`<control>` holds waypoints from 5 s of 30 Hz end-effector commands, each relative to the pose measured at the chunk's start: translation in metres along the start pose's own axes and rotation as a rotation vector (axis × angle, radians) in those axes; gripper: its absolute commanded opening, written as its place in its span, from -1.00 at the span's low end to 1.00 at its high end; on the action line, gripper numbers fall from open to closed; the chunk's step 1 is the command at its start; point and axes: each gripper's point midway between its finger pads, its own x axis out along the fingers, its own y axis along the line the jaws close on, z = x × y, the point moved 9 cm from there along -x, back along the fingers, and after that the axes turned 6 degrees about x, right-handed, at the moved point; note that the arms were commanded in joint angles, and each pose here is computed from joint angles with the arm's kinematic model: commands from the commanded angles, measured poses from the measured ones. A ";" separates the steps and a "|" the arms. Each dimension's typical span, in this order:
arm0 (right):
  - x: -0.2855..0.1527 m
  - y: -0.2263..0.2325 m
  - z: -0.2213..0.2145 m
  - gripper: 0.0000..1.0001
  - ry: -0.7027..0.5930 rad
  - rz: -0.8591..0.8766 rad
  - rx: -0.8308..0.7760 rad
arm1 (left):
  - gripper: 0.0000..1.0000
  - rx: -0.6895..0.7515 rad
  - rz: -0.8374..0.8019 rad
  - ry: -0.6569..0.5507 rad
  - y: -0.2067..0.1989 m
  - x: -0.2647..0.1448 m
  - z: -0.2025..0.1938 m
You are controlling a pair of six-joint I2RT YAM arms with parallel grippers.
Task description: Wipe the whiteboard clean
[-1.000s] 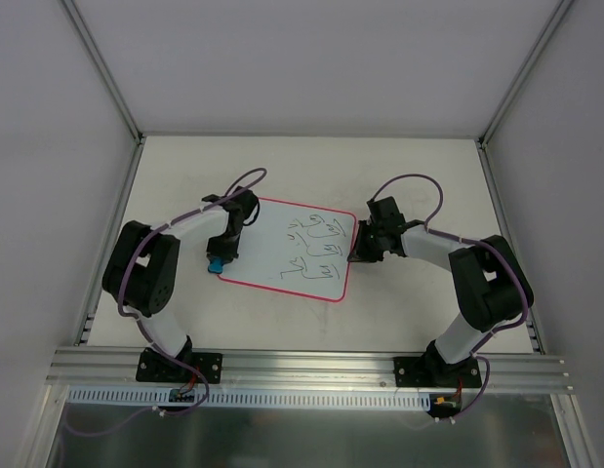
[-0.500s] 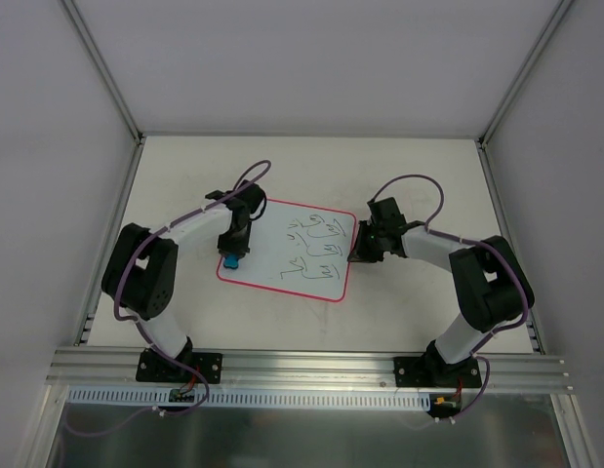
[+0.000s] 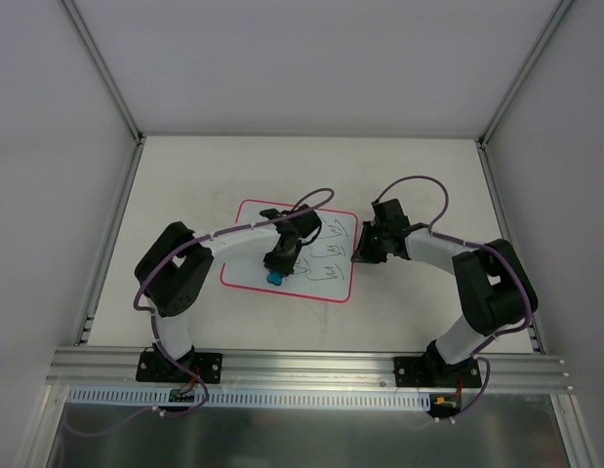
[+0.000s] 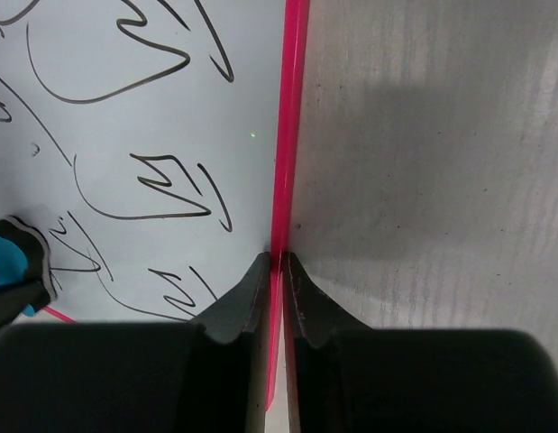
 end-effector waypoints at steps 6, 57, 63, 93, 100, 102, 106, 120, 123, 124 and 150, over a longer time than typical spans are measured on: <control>0.002 -0.021 -0.017 -0.80 0.069 -0.129 0.015 | -1.00 0.157 -0.191 0.039 -0.067 0.004 0.001; -0.008 0.150 -0.049 0.47 0.070 -0.216 -0.278 | 0.98 -0.627 0.059 -0.218 0.195 -0.040 -0.029; 0.004 0.146 -0.061 0.28 0.114 -0.296 -0.234 | 0.97 -0.624 0.057 -0.224 0.195 -0.031 -0.029; 0.027 0.151 -0.064 -0.19 0.110 -0.337 -0.157 | 0.83 -0.612 -0.074 -0.167 0.186 -0.014 -0.019; 0.025 0.136 -0.064 -0.59 0.101 -0.365 -0.173 | 0.69 -0.555 -0.099 -0.118 0.167 -0.002 -0.017; 0.024 0.133 -0.064 -0.64 0.105 -0.356 -0.194 | 0.66 -0.544 -0.100 -0.100 0.163 0.002 -0.017; 0.025 0.128 -0.065 -0.70 0.118 -0.321 -0.278 | 0.56 -0.530 -0.092 -0.075 0.156 0.008 -0.017; 0.013 0.118 -0.061 -0.74 0.090 -0.260 -0.442 | -0.26 -0.447 -0.106 0.020 0.117 0.026 -0.026; 0.011 0.125 -0.059 -0.79 0.086 -0.226 -0.457 | -0.57 -0.452 -0.124 0.043 0.103 0.026 -0.033; 0.011 0.127 -0.058 -0.81 0.086 -0.218 -0.455 | -0.66 -0.468 -0.134 0.057 0.097 0.026 -0.037; -0.008 -0.005 -0.011 -0.99 0.059 -0.532 -0.103 | -1.00 -0.516 -0.089 0.111 0.092 0.036 -0.051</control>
